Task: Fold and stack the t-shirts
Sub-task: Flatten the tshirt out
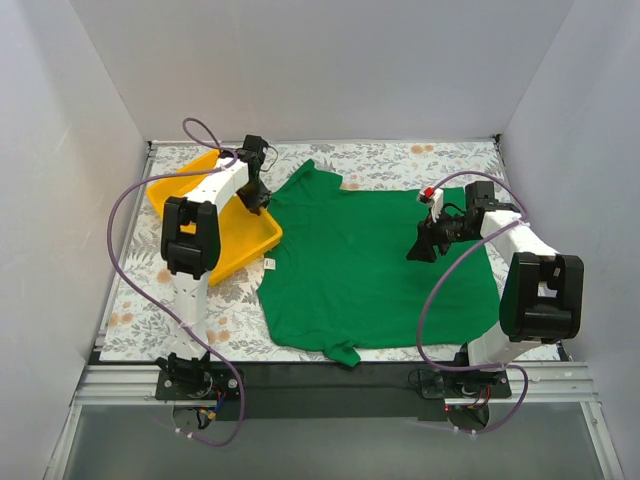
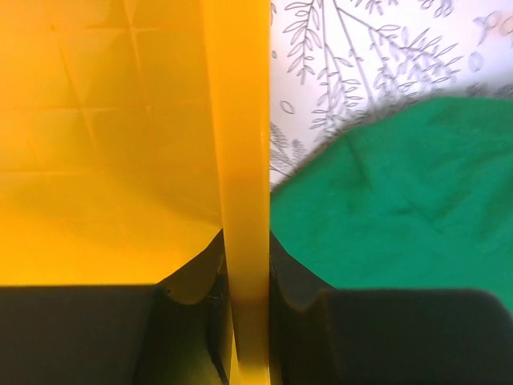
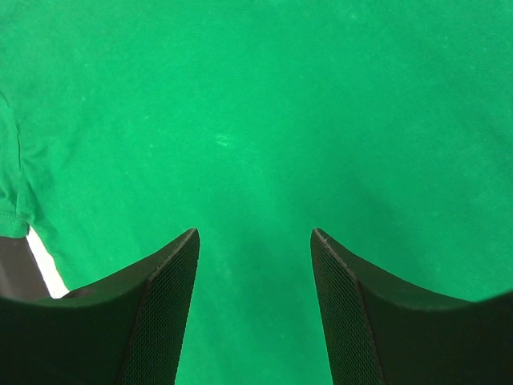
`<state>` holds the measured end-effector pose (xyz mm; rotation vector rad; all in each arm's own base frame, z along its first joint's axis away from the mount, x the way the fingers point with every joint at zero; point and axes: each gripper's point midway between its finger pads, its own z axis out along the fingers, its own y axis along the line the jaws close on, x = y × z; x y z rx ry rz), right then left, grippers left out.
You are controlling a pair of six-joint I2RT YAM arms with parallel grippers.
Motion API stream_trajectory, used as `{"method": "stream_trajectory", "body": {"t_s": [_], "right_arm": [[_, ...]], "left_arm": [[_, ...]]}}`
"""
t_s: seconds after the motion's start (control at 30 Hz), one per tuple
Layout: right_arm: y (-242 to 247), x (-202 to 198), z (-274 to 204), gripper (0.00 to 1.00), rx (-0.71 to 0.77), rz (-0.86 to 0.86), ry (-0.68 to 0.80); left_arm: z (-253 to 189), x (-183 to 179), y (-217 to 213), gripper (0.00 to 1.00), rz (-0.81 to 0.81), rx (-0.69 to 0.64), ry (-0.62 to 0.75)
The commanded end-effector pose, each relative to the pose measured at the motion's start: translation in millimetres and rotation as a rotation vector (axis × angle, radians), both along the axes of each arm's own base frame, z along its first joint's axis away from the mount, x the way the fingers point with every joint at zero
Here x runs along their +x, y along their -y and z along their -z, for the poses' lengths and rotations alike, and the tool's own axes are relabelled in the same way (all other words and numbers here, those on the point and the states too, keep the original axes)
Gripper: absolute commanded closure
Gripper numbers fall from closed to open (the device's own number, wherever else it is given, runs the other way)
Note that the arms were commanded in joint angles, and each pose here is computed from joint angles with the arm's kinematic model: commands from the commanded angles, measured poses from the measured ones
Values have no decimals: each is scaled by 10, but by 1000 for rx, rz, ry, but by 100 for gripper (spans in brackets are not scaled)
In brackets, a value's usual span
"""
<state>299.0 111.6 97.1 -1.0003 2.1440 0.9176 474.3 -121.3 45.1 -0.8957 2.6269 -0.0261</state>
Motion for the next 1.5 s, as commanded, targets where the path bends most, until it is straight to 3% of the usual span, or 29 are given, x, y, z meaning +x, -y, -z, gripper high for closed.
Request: {"method": "stream_trajectory", "body": {"t_s": [0.0,0.13,0.17,0.3,0.47,0.8,0.87,0.9,0.93,0.97,1.0,1.07,1.2,1.3,1.33,1.4,1.43,1.47], "right_arm": [[-33,-38,-61,35,25,-21,9],[-33,-39,-55,35,28,-21,5],[-37,-37,-55,35,28,-23,5],[-34,-39,-48,35,30,-22,1],[-25,-48,-34,35,29,-21,-5],[14,-48,5,35,42,-9,-30],[13,-52,17,36,42,-8,-38],[15,-52,19,35,41,-8,-38],[17,-57,22,35,39,-8,-40],[21,-54,25,35,37,-6,-39],[21,-56,26,35,36,-7,-40],[39,-49,42,35,23,-4,-38],[106,-18,81,35,-9,9,-33],[207,44,56,35,-28,39,-14],[249,67,41,35,-34,52,-6],[358,99,1,35,-32,93,-1],[386,102,-7,35,-31,104,-2],[408,94,-16,35,-38,109,2]], "left_arm": [[-288,31,-261,100,148,146,71],[-415,79,-324,100,395,201,152],[-437,79,-354,100,508,238,153],[-350,149,-479,100,697,337,138],[-247,404,-698,100,706,359,146],[-172,561,-1336,96,546,387,123],[-211,586,-1420,82,509,406,133],[-214,584,-1493,71,482,416,130],[-268,609,-1508,48,466,413,148],[-310,626,-1487,35,463,399,164],[-369,649,-1447,32,465,381,185],[-700,746,-1302,8,477,327,281],[-1442,728,-1019,7,477,265,470],[-1796,454,-781,4,483,138,612],[-2108,352,-707,2,466,95,709],[-1841,28,-450,2,541,-67,671],[-1881,-151,-363,3,549,-128,673],[-1613,-360,-282,5,501,-224,598]]}}
